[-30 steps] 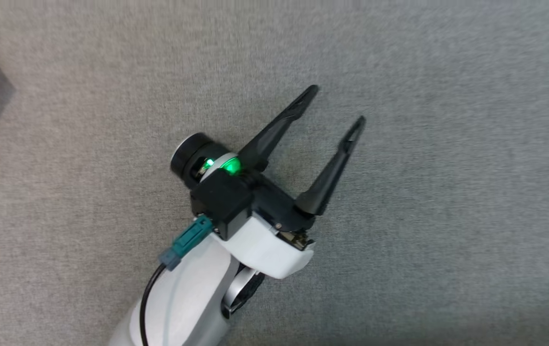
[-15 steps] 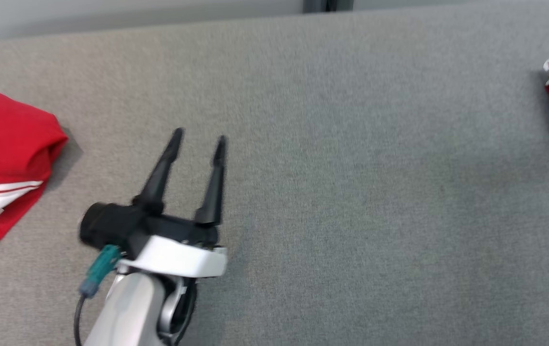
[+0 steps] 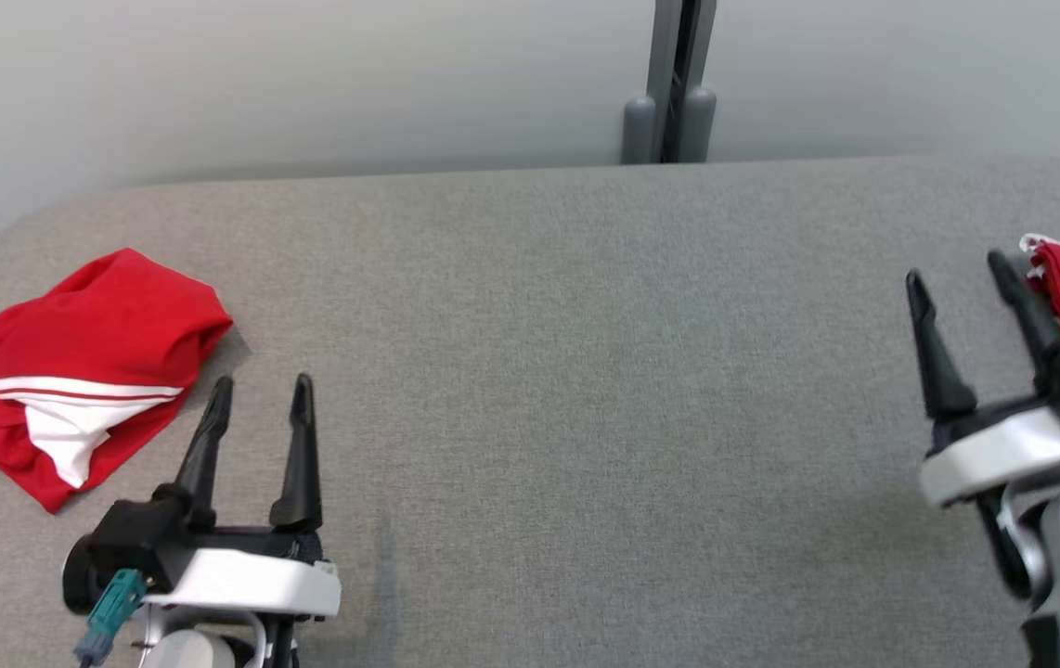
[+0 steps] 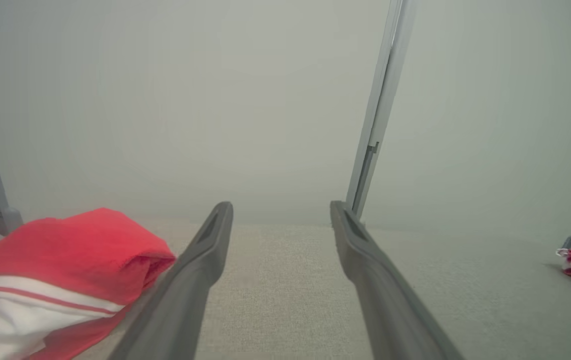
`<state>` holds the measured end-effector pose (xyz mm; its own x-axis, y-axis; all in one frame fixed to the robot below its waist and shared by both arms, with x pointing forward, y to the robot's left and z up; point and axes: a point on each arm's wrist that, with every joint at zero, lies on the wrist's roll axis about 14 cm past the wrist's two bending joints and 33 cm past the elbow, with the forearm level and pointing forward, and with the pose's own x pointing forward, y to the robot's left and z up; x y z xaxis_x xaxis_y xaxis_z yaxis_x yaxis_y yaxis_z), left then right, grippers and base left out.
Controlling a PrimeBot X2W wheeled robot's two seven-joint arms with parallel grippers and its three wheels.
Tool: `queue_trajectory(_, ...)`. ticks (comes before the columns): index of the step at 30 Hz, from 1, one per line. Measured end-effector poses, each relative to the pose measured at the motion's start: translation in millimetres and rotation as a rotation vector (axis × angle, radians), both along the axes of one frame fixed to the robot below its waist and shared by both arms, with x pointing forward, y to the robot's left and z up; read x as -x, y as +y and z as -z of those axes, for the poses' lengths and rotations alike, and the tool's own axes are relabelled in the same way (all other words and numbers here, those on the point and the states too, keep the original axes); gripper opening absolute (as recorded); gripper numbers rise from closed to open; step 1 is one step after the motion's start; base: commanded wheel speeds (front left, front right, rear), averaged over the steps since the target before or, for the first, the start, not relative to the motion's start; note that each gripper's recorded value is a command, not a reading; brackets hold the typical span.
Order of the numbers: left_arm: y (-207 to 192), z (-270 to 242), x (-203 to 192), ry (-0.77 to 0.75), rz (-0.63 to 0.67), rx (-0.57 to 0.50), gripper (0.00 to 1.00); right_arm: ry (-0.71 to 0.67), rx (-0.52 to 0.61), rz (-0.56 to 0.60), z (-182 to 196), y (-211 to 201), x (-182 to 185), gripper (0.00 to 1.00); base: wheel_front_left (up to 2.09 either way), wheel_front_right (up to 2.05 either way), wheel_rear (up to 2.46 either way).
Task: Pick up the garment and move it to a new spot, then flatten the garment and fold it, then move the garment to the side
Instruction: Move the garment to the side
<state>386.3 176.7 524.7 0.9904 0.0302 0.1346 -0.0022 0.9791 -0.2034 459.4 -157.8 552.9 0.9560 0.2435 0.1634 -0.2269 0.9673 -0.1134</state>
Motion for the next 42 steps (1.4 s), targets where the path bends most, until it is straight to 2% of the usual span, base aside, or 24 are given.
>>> queue_trajectory(5, 9, 4, 15, 0.013, -0.027, 0.001, 1.0, -0.004, -0.05, 0.017, 5, 11, 24, 1.0, 0.0, 0.0, 0.0)
queue_trajectory(13, 7, 10, 29, 0.032, -0.031, 0.015, 1.0, 0.004, -0.068, 0.025, 9, 16, 44, 1.0, 0.0, 0.0, 0.0)
queue_trajectory(20, 4, 12, 30, 0.036, -0.022, 0.015, 1.0, 0.004, -0.032, 0.024, 11, 16, 44, 1.0, 0.0, 0.0, 0.0)
queue_trajectory(42, -4, 19, 23, 0.06, 0.002, 0.018, 1.0, 0.054, -0.049, 0.04, 30, 13, 39, 1.0, 0.0, 0.0, 0.0)
